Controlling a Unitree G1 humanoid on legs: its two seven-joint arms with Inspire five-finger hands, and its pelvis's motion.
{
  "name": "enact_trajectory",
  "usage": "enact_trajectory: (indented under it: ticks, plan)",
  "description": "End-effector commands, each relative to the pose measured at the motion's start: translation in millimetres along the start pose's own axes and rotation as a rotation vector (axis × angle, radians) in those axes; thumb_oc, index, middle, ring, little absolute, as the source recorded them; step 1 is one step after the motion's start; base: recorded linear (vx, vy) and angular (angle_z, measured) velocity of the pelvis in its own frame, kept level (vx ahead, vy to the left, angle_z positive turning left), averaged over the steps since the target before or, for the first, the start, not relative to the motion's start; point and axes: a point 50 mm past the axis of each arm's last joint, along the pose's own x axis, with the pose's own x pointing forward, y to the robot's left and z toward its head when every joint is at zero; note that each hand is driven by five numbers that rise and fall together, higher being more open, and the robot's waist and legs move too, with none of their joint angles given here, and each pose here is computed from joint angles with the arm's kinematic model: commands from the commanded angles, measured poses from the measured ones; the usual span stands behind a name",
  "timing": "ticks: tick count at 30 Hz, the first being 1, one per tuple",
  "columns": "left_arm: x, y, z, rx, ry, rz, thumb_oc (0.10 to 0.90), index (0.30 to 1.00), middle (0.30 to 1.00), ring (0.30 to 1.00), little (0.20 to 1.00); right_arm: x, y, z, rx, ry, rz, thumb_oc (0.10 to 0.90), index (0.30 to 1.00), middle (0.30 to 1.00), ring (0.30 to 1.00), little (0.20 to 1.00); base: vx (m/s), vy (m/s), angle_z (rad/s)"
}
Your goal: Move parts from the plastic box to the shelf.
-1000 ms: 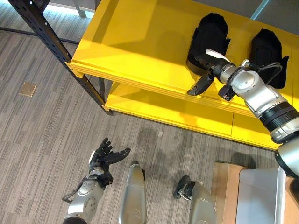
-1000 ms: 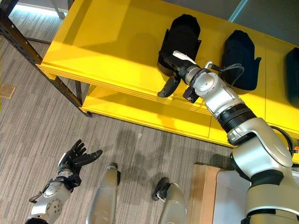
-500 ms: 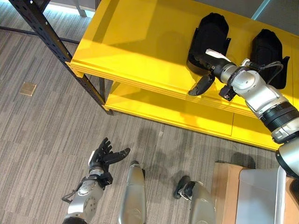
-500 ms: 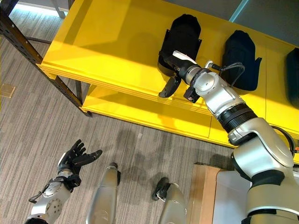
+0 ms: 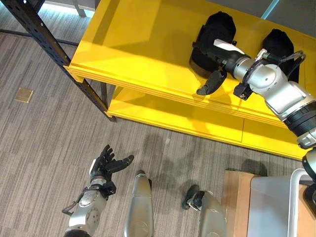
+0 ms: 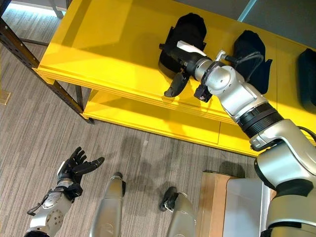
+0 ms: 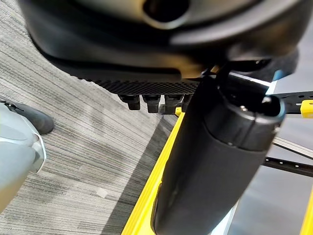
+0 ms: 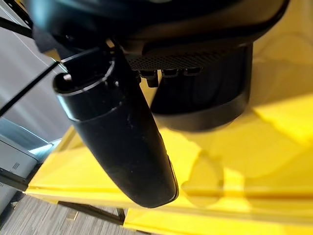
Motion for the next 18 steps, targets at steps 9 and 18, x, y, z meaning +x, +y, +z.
enact_trajectory:
  ticks: [9,18]
  plan:
    - [0,14,32,0.054,-0.14,0.004,0.9,1.0,1.0,1.0,1.0,-22,-74,50,-0.094,-0.173,-0.24,0.9,1.0,1.0,1.0,1.0,0.0,0.0,0.0]
    - [0,15,32,0.079,-0.14,0.012,0.9,1.0,1.0,1.0,1.0,-47,-60,40,0.053,-0.296,-0.239,0.9,1.0,1.0,1.0,1.0,-0.02,-0.001,-0.03]
